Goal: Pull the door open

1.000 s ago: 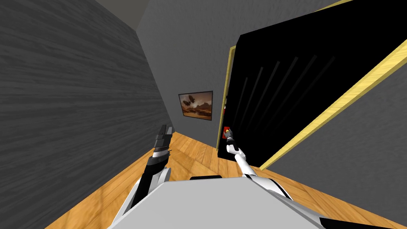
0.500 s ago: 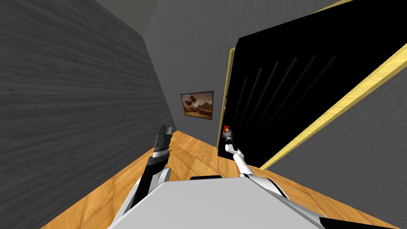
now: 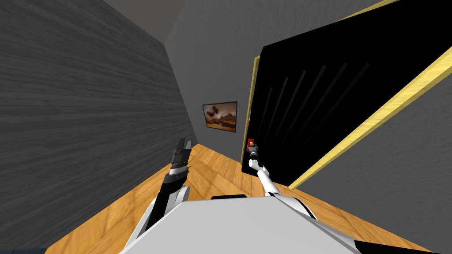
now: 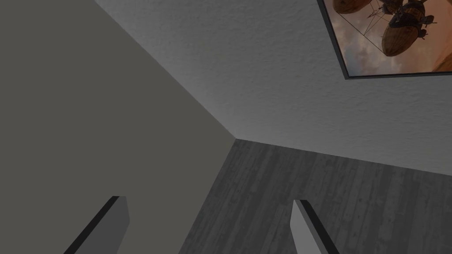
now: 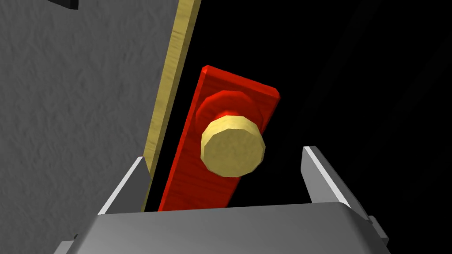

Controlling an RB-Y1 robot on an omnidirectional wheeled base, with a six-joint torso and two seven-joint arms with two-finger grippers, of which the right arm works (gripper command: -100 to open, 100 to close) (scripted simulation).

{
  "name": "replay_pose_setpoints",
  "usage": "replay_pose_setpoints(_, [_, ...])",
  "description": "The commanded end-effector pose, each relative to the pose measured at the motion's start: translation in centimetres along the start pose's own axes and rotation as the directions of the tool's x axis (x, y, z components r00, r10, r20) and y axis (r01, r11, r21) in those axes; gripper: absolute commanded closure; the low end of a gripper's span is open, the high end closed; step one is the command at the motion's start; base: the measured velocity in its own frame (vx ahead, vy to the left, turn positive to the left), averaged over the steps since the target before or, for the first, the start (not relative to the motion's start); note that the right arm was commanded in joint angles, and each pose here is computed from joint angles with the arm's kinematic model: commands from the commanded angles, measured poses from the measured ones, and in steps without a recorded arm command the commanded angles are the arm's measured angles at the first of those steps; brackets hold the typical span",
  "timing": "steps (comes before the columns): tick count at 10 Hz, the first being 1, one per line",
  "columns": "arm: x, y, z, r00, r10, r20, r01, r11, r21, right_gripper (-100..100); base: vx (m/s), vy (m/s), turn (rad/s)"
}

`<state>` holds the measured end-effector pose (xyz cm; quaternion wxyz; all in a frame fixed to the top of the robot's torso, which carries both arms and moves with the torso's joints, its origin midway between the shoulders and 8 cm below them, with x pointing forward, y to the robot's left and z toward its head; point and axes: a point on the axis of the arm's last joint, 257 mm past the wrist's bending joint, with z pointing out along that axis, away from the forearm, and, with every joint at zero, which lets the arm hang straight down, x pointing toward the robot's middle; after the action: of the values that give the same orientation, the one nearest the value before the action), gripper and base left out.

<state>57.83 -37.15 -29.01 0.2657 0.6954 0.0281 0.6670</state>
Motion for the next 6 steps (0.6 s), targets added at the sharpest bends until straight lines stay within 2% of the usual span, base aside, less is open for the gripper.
replay_pose_setpoints(1, [-0.01, -0.23, -0.09, 0.995, 0.096, 0.01, -0.095, 0.995, -0.012, -100, -0.074, -0.033, 0.1])
replay_pose_setpoints(3, [-0.03, -0.53, -0.21, 0.978, 0.206, 0.019, -0.205, 0.978, -0.027, -100, -0.101, -0.034, 0.075])
replay_pose_setpoints(6, [-0.07, -0.95, -0.37, 0.941, 0.338, 0.028, -0.337, 0.941, -0.046, -100, -0.11, -0.03, 0.061])
